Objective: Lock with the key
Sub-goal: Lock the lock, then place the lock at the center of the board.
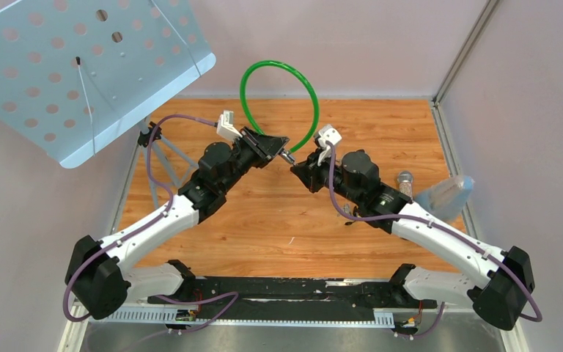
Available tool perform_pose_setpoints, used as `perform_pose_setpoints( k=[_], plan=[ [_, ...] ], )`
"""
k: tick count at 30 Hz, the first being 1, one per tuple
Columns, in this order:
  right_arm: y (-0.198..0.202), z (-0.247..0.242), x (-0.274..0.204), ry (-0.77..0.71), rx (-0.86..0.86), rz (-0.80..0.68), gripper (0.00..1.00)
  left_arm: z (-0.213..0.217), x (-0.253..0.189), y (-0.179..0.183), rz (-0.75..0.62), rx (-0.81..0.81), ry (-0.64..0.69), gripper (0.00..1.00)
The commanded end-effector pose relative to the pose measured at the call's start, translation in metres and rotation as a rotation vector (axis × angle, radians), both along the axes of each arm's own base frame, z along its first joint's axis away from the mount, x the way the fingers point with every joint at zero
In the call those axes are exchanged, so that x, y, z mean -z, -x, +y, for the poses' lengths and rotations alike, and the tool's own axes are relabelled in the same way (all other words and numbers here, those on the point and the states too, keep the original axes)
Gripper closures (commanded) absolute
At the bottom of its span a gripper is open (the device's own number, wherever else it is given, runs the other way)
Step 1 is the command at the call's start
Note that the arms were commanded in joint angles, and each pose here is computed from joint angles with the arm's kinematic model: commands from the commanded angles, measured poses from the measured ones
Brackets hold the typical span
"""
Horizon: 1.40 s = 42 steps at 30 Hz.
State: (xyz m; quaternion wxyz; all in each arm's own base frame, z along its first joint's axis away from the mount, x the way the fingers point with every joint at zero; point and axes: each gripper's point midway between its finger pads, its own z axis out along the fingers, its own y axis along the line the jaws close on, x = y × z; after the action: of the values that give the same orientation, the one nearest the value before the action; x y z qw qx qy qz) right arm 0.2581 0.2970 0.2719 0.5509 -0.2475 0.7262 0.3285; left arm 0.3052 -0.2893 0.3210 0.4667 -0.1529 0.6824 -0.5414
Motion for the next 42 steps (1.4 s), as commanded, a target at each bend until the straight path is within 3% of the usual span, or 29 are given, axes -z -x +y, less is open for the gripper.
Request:
perform_pose_setpoints(
  k=[1, 6, 12, 17, 21, 26, 32, 42],
  plan=[
    [-0.026, -0.022, -0.001, 0.121, 0.121, -0.101, 1.0, 0.01, -0.074, 0.001, -0.173, -0.046, 0.093, 1.0],
    [0.005, -0.012, 0.005, 0.156, -0.087, -0.194, 1.0, 0.011, -0.073, -0.006, -0.181, -0.075, 0.065, 1.0],
    [0.024, -0.02, 0.004, 0.161, -0.152, -0.261, 1.0, 0.018, -0.07, -0.011, -0.177, -0.119, 0.043, 1.0],
    [0.027, -0.026, 0.001, 0.137, -0.123, -0.224, 1.0, 0.021, -0.071, -0.011, -0.191, -0.132, 0.029, 1.0],
    [0.016, -0.04, 0.003, 0.071, 0.027, -0.109, 1.0, 0.023, -0.058, -0.011, -0.184, -0.136, -0.02, 1.0],
    [0.02, -0.047, -0.011, -0.082, 0.085, 0.007, 1.0, 0.021, 0.004, -0.013, -0.064, -0.112, -0.183, 1.0],
    [0.022, -0.051, -0.033, -0.183, 0.112, 0.042, 1.0, 0.011, 0.096, 0.003, 0.106, 0.036, -0.398, 1.0],
    [-0.002, -0.034, -0.013, -0.169, 0.145, 0.154, 1.0, -0.001, 0.203, 0.031, 0.369, 0.2, -0.489, 1.0]
  ],
)
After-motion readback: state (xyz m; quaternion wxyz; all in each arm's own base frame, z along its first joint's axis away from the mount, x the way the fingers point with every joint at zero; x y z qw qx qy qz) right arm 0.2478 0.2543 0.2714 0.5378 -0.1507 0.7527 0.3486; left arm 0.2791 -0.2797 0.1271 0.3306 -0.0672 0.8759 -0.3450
